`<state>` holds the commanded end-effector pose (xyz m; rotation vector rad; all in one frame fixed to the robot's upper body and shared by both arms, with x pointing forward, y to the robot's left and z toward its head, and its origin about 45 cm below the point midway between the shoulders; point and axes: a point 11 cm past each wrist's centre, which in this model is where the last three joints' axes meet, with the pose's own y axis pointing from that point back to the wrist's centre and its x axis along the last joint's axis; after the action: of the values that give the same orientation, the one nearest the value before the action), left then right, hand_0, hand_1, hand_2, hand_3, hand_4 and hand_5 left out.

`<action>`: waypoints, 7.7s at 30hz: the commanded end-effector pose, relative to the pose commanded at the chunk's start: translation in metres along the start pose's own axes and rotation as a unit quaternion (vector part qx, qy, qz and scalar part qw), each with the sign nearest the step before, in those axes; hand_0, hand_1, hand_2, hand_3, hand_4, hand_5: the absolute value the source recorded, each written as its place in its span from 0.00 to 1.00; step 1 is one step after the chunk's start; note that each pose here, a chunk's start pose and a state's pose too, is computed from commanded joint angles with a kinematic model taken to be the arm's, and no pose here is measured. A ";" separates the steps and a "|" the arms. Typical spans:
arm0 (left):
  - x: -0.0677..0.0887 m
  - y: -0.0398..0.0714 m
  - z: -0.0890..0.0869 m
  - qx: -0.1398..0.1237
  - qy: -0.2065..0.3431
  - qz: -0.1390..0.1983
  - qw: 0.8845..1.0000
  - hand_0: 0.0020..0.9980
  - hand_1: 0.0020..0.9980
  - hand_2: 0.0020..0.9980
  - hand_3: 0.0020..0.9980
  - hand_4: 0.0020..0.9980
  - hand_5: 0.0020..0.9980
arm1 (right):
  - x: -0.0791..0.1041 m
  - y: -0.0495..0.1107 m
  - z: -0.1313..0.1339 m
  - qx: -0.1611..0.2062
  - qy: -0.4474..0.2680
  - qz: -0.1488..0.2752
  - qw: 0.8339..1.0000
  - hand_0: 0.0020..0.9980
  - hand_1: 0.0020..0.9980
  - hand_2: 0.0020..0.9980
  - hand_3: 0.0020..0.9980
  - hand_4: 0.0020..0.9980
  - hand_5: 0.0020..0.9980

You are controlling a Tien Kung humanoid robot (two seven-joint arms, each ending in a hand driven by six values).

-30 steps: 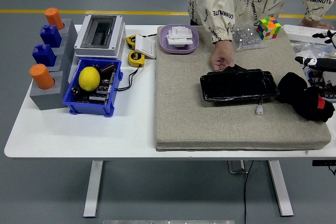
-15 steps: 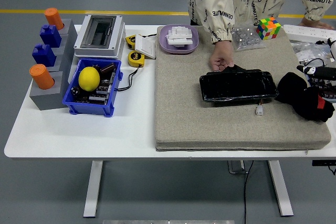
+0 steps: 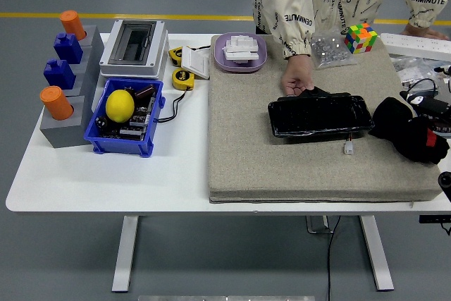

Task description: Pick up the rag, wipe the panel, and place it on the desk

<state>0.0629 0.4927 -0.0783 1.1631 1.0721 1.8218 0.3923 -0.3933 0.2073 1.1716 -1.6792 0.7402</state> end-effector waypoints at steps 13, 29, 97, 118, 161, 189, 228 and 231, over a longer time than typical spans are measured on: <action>-0.001 0.000 -0.001 0.000 0.001 0.000 1.000 0.61 0.64 0.66 0.56 0.63 0.44 | -0.015 -0.007 0.012 0.013 -0.011 0.005 1.000 0.84 0.77 0.82 0.80 1.00 0.67; -0.003 0.000 -0.001 0.000 0.003 -0.003 1.000 0.61 0.64 0.66 0.56 0.63 0.44 | -0.045 -0.003 0.023 0.000 -0.002 -0.046 0.999 0.83 0.76 0.80 0.78 1.00 0.67; -0.008 0.000 -0.001 0.002 0.001 -0.009 1.000 0.61 0.64 0.66 0.56 0.63 0.44 | -0.079 0.008 0.036 -0.001 0.009 -0.031 0.999 0.43 0.49 0.51 0.49 1.00 0.39; -0.009 0.000 -0.002 0.003 0.004 -0.010 1.000 0.61 0.64 0.66 0.56 0.63 0.44 | -0.077 0.008 0.036 -0.004 0.016 -0.017 1.000 0.28 0.39 0.43 0.44 1.00 0.20; -0.006 0.000 -0.007 0.007 0.011 -0.006 1.000 0.61 0.64 0.66 0.56 0.63 0.44 | -0.047 -0.013 -0.017 0.013 -0.020 0.038 0.999 0.28 0.39 0.42 0.44 0.98 0.09; -0.007 0.000 -0.001 0.002 0.011 -0.006 1.000 0.61 0.64 0.66 0.56 0.63 0.44 | -0.093 0.011 -0.081 0.075 -0.029 -0.014 0.997 0.29 0.39 0.42 0.44 0.98 0.07; -0.003 0.000 -0.001 0.002 0.002 -0.003 1.000 0.61 0.64 0.66 0.56 0.63 0.44 | -0.141 0.088 -0.185 0.220 -0.029 -0.099 0.970 0.29 0.39 0.42 0.44 0.97 0.06; -0.004 0.000 -0.001 0.002 0.002 -0.003 1.000 0.61 0.64 0.66 0.56 0.63 0.44 | -0.142 0.093 -0.190 0.230 -0.030 -0.103 0.967 0.29 0.39 0.42 0.44 0.97 0.06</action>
<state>0.0636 0.4895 -0.0799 1.1569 1.0815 1.8185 0.3879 -0.1437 0.1530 1.6770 -1.4416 1.0025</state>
